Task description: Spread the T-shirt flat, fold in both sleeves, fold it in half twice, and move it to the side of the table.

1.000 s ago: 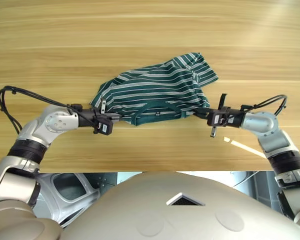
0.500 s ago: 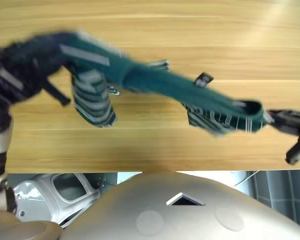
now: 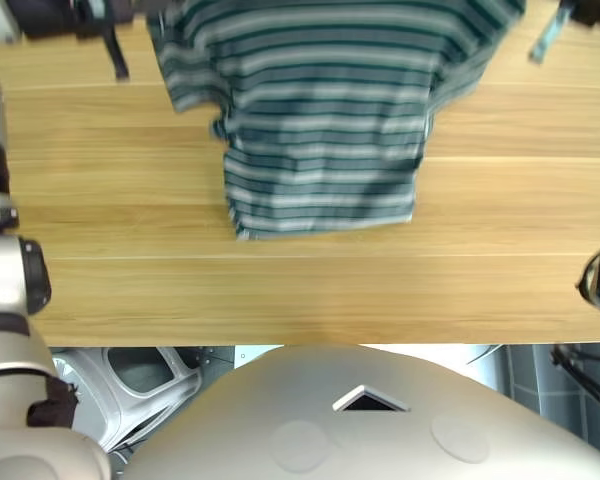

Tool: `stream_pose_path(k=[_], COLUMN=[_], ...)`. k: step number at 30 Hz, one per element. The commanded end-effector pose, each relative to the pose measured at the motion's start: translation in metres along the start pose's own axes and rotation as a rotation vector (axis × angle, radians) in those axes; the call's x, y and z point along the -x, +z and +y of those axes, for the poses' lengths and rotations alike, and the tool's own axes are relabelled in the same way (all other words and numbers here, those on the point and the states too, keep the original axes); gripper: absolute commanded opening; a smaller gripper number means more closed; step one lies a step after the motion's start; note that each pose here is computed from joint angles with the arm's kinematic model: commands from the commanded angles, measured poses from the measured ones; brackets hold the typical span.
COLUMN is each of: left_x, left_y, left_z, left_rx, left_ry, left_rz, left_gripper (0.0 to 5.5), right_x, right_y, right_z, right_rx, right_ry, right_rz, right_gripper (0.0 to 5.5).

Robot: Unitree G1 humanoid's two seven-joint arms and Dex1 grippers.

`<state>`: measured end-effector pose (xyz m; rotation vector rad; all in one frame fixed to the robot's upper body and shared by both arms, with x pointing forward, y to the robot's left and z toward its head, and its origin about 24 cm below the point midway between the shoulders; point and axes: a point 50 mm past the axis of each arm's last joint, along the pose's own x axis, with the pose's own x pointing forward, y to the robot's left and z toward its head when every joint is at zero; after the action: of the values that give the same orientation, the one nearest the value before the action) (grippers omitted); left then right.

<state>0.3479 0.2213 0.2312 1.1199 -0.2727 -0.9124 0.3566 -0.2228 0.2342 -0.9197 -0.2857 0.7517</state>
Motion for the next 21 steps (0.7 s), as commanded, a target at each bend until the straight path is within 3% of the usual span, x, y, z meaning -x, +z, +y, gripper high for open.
stream_pose_path(k=[1, 3, 6, 9, 11, 13, 14, 15, 17, 19, 21], left_x=[0.107, 0.105, 0.087, 0.068, 0.055, 0.052, 0.061, 0.072, 0.089, 0.098, 0.105], left_y=[0.115, 0.089, 0.021, -0.044, -0.068, -0.064, -0.049, -0.031, 0.000, 0.011, 0.013], left_z=[0.204, 0.177, 0.108, 0.001, -0.087, -0.187, -0.241, -0.274, -0.293, -0.286, -0.280], left_rx=[-0.163, -0.196, -0.201, -0.066, 0.112, 0.281, 0.352, 0.401, 0.449, 0.456, 0.447], left_ry=[1.359, 1.305, 1.169, 0.909, 0.592, 0.207, -0.034, -0.202, -0.325, -0.349, -0.385], left_rz=[-0.148, -0.183, -0.071, 0.050, 0.096, 0.059, 0.011, -0.054, -0.174, -0.214, -0.198], left_gripper=[0.02, 0.02, 0.02, 0.02, 0.02, 0.02, 0.02, 0.02, 0.02, 0.02, 0.02], right_x=[0.046, 0.047, 0.044, 0.040, 0.038, 0.040, 0.047, 0.057, 0.096, 0.122, 0.132], right_y=[0.107, 0.076, 0.016, -0.046, -0.070, -0.077, -0.072, -0.065, -0.027, 0.003, 0.009], right_z=[-0.167, -0.141, -0.085, -0.003, 0.056, 0.110, 0.141, 0.166, 0.215, 0.233, 0.239], right_rx=[0.234, 0.263, 0.246, 0.162, 0.089, 0.019, -0.012, -0.040, -0.093, -0.165, -0.214], right_ry=[-1.007, -0.935, -0.818, -0.617, -0.430, -0.203, -0.028, 0.121, 0.496, 0.698, 0.792], right_rz=[-0.066, -0.062, 0.016, 0.130, 0.170, 0.152, 0.115, 0.072, -0.081, -0.186, -0.176], right_gripper=[0.00, 0.00, 0.00, 0.00, 0.00, 0.00, 0.00, 0.00, 0.00, 0.00, 0.00])
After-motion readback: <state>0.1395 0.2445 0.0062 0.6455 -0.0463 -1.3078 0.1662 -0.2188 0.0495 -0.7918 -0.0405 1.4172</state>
